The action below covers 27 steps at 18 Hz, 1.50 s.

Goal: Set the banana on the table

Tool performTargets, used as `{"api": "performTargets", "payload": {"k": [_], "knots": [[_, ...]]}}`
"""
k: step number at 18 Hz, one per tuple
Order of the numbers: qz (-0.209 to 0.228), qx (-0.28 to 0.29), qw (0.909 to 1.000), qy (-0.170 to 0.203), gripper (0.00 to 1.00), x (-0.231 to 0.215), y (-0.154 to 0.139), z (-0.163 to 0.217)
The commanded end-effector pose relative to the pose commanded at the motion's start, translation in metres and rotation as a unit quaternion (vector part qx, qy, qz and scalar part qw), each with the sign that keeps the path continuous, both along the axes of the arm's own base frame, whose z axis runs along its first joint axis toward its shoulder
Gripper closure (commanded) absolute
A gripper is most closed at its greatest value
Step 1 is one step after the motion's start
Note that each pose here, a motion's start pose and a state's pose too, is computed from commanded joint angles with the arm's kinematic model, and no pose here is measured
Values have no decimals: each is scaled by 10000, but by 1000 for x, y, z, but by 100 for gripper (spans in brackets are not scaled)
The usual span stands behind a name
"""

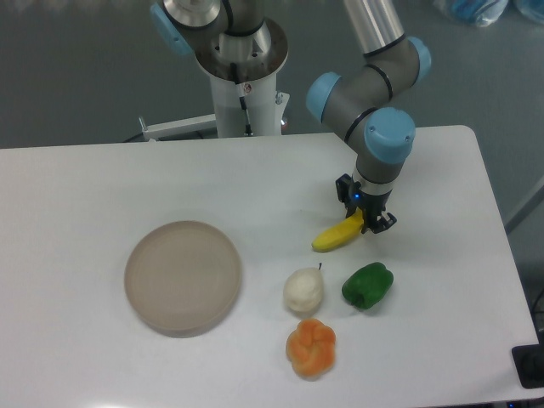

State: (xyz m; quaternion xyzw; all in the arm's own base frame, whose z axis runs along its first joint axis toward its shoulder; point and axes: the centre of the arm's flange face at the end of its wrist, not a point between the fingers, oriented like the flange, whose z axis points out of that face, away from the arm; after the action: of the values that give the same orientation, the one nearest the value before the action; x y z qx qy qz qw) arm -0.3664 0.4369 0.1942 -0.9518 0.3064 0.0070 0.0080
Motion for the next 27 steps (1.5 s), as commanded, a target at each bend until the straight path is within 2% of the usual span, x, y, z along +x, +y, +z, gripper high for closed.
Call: {"api": "performTargets", "payload": {"k": [4, 7, 11, 15, 18, 27], "knots": [[15, 67, 10000, 65, 17, -3, 3, 8], [51, 273, 9992, 273, 0, -17, 15, 31], [8, 538, 9967, 600, 0, -39, 36, 66], [52, 980, 9927, 697, 0, -56, 63, 93], [42, 1162, 9888, 931, 0, -74, 77, 118], [93, 1424, 9812, 1298, 0, -107, 105, 152]]}}
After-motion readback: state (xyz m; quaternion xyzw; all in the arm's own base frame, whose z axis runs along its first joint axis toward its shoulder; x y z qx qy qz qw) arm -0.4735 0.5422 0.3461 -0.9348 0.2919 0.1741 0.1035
